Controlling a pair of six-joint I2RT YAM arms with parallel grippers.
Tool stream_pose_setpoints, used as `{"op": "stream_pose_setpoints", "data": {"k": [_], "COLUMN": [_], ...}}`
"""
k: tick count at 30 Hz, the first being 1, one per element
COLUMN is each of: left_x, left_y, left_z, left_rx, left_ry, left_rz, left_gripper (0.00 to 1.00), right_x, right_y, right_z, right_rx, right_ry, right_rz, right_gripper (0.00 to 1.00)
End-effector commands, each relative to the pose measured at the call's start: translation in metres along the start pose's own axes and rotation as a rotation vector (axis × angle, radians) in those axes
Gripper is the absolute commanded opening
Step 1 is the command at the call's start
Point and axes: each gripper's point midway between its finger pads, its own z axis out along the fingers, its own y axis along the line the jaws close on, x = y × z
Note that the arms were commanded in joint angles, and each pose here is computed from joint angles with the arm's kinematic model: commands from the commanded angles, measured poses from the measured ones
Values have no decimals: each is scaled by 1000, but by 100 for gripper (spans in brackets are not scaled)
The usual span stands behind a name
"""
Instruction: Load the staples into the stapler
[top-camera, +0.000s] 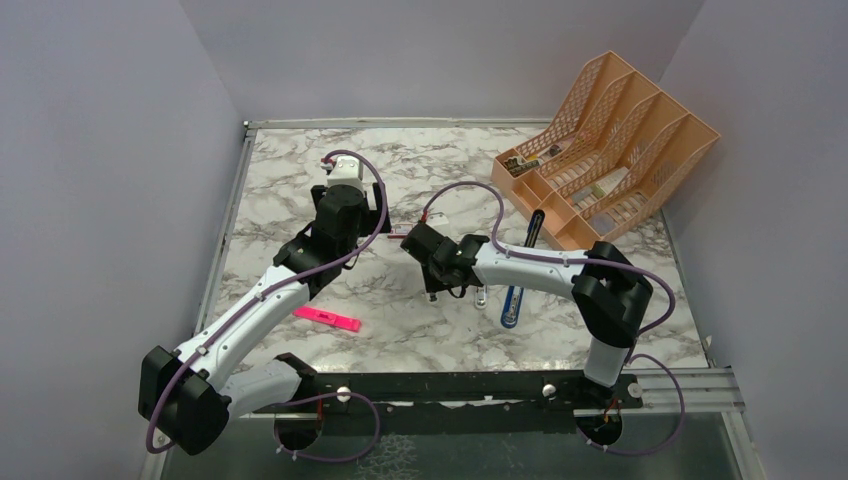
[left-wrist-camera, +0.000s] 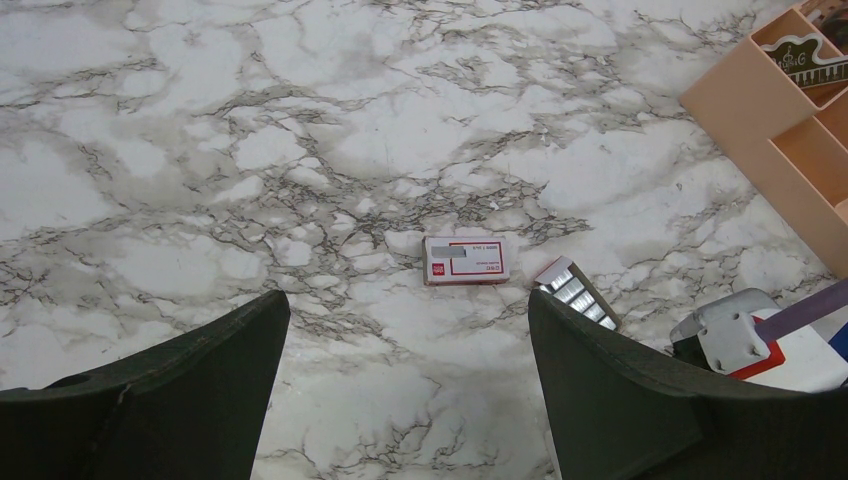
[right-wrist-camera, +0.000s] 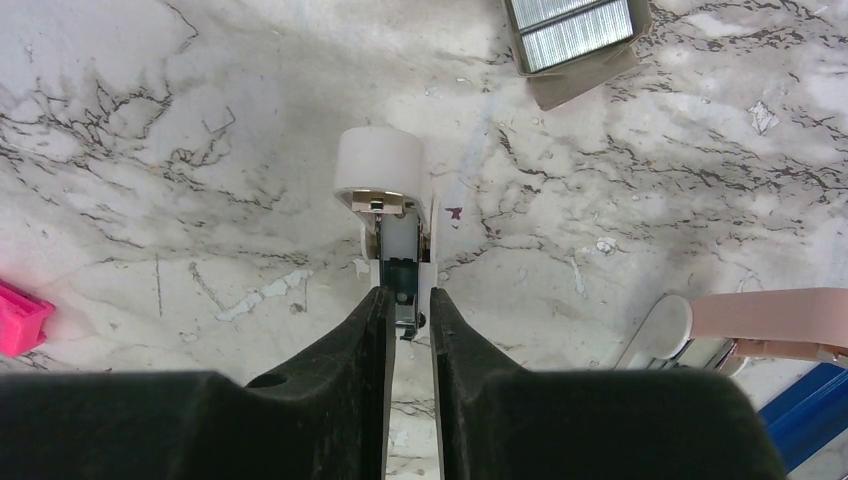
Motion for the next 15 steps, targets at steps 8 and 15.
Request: {"op": "stream_pose_setpoints", "data": {"k": [8, 15], "left_x": [-2, -2], "left_y": [4, 4], "left_z": [1, 1], "left_rx": [-20, -20], "left_ry": [-17, -16], "left_rz": [-6, -7], "left_gripper": [90, 90], "right_x": [11, 19], "right_y": [-4, -6], "right_z": [-1, 2], "right_rx": [-8, -2], "right_ry": [49, 72], "right_rz": [-12, -17], "right_gripper": [23, 18]}}
